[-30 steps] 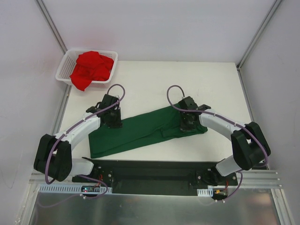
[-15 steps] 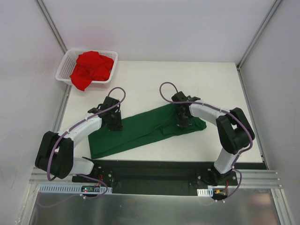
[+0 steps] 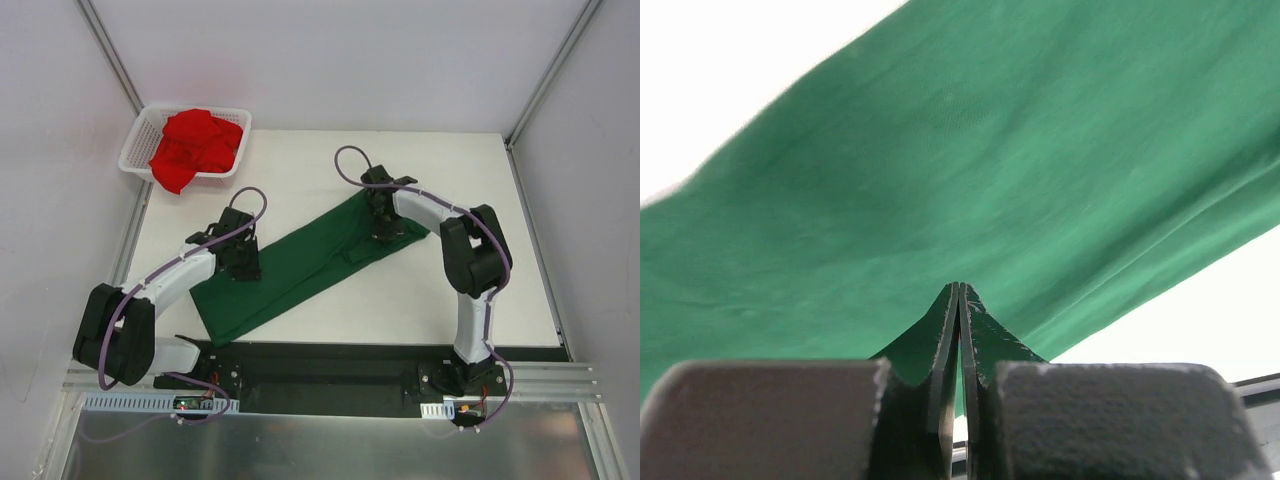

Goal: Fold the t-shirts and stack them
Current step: Rotate the tshirt 85 degrees

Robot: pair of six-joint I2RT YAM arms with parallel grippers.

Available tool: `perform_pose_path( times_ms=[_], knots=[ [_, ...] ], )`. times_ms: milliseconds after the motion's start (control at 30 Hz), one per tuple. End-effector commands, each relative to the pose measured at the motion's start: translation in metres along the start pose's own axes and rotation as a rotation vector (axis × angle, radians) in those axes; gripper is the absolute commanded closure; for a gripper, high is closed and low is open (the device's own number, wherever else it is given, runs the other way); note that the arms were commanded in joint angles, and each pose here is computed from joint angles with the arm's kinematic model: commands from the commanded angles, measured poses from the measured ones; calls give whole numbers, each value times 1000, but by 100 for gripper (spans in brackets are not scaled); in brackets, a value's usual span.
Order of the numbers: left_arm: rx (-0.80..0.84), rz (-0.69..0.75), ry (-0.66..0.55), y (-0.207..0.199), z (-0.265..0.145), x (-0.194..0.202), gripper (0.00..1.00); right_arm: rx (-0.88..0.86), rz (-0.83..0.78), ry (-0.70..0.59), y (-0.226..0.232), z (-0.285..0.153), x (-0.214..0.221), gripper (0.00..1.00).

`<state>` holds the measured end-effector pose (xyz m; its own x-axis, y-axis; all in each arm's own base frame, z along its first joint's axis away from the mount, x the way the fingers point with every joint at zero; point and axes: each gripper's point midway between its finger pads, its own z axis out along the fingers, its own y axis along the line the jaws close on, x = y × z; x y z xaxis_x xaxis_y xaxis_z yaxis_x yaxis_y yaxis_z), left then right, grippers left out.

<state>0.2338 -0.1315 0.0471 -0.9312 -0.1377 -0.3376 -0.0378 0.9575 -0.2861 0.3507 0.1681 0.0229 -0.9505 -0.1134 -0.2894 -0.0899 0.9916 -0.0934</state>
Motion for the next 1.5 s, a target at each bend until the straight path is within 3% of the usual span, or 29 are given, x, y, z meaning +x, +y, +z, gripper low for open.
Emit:
perform_pose_path(
  times_ms=[0, 333, 533, 733, 1267, 1467],
  knots=[
    [32, -10, -19, -4, -7, -1, 100, 20, -13, -31, -16, 2, -41, 99],
    [47, -7, -30, -7, -11, -2, 100, -138, -101, -59, 12, 4, -105, 99],
    [44, -7, -34, -5, -12, -1, 100, -290, -111, -36, 32, 3, -118, 99],
    [47, -4, -40, -6, -14, -2, 100, -276, -102, -106, 20, -14, -129, 99],
    [70, -7, -38, -10, -16, -1, 100, -225, -30, -210, -24, -124, -70, 99],
    [70, -5, -47, -12, -17, -5, 100, -219, -17, -259, -23, -118, -82, 99]
  ],
)
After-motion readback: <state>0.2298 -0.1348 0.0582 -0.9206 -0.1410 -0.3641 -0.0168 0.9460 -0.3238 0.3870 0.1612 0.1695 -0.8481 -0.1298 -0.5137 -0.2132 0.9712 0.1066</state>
